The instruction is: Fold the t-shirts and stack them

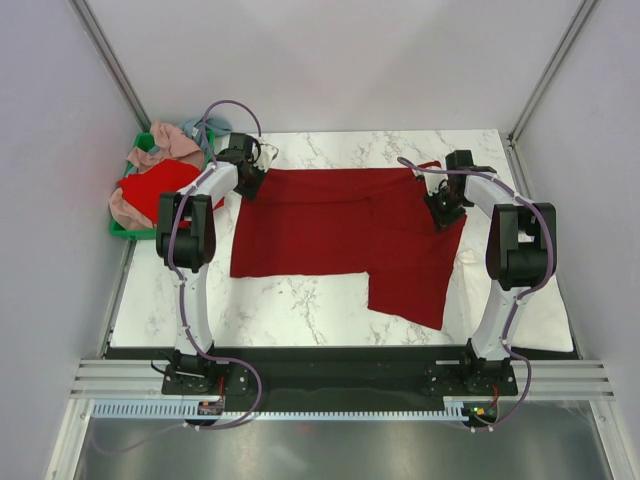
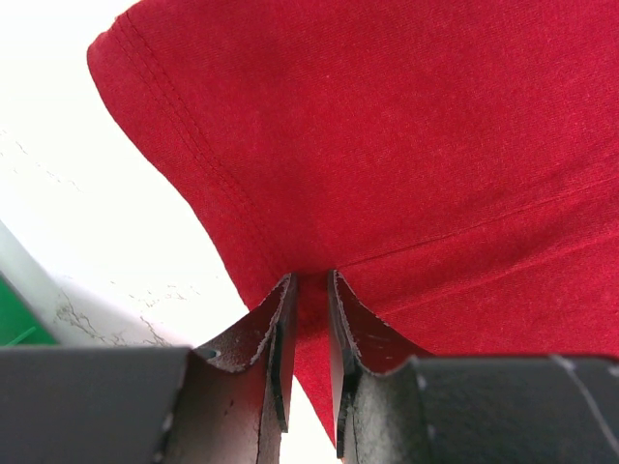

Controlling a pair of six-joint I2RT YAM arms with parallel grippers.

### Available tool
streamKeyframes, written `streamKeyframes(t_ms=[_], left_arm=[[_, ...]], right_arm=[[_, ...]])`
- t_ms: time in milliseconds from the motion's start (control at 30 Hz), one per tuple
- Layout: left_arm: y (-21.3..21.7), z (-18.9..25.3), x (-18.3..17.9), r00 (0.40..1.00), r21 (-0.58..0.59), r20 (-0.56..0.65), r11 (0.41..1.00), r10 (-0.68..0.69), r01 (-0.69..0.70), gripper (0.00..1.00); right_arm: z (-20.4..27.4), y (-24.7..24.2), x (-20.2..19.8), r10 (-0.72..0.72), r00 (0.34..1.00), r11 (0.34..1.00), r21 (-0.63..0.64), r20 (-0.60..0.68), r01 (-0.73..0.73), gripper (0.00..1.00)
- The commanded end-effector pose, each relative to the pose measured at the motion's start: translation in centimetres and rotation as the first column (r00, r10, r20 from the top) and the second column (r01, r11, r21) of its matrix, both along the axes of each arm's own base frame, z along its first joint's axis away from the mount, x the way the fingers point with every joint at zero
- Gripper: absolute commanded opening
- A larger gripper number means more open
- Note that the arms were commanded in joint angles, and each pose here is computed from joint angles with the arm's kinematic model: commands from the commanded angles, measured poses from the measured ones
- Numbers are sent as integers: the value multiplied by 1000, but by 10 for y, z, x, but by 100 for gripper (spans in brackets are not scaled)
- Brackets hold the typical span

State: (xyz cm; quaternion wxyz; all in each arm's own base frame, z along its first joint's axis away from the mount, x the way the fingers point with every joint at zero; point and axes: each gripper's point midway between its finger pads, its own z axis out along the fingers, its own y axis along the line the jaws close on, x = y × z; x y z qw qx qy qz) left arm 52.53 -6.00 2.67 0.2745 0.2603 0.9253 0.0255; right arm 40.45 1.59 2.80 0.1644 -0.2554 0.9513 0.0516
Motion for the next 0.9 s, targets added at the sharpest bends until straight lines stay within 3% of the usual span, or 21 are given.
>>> streamKeyframes(t_ms=[0,33,267,467,600,867], left_arm=[[5,2,8,1000,15,16,1000,16,-16,26],[5,2,8,1000,15,16,1000,17,-17,26],[6,3,9,1000,16,18,1000,16,-16,26],[6,3,9,1000,16,20,1000,16,-16,26],[5,3,9,1000,17,20,1000,13,-14,26],[6,1,8,1000,13,14,1000,21,-21,26]], right_arm=[[13,-5,9,-25,999,1000,-12,49,25,19],[11,-6,9,-31,999,999,-17,44,32,29],[0,-5,8,-36,999,999,-13,16,36,36],[-6,-1,8,-37,999,999,8,-6,37,35],[-7,1,7,-34,999,999,17,-13,35,26],[27,-4,12,-40,996,999,-8,76,41,22]])
